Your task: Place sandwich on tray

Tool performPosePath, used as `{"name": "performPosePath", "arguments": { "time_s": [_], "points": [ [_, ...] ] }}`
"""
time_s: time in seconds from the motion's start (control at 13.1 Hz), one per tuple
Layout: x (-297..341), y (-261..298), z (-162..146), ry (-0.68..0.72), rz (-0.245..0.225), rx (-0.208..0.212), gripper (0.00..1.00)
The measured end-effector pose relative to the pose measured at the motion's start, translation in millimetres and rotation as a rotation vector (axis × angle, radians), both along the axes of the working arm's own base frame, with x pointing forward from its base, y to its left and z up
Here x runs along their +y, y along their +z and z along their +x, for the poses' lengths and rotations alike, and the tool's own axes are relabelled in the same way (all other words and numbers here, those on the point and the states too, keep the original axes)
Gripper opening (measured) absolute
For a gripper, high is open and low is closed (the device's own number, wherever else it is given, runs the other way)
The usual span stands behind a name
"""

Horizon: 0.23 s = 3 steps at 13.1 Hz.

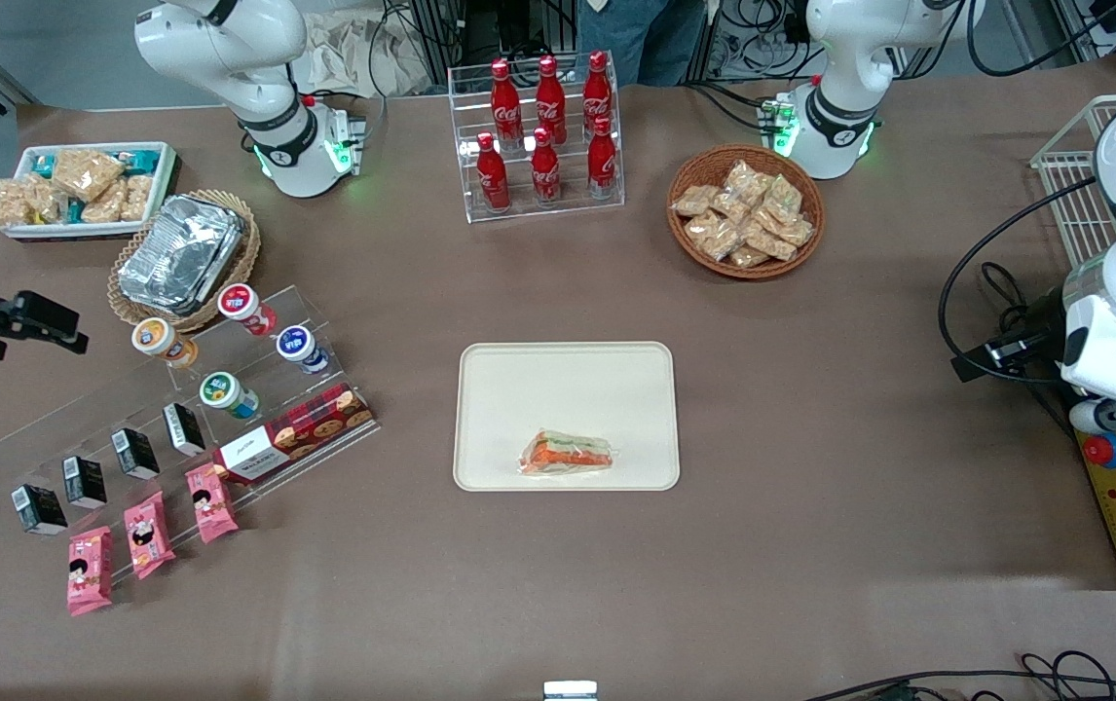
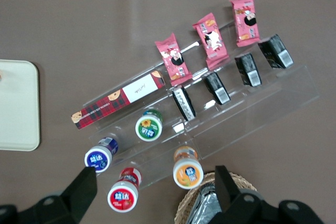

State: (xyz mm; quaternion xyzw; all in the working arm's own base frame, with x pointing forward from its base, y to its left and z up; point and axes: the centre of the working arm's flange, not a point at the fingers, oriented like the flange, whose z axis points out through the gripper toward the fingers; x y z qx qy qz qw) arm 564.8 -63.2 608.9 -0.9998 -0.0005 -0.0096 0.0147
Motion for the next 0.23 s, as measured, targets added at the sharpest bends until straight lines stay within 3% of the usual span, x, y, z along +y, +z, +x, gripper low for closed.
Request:
{"name": "performPosePath", "arguments": {
  "time_s": [0.23],
  "points": [
    [-32.0, 8.2, -13.5, -0.061, 0.005, -0.013, 1.00]
  ]
}}
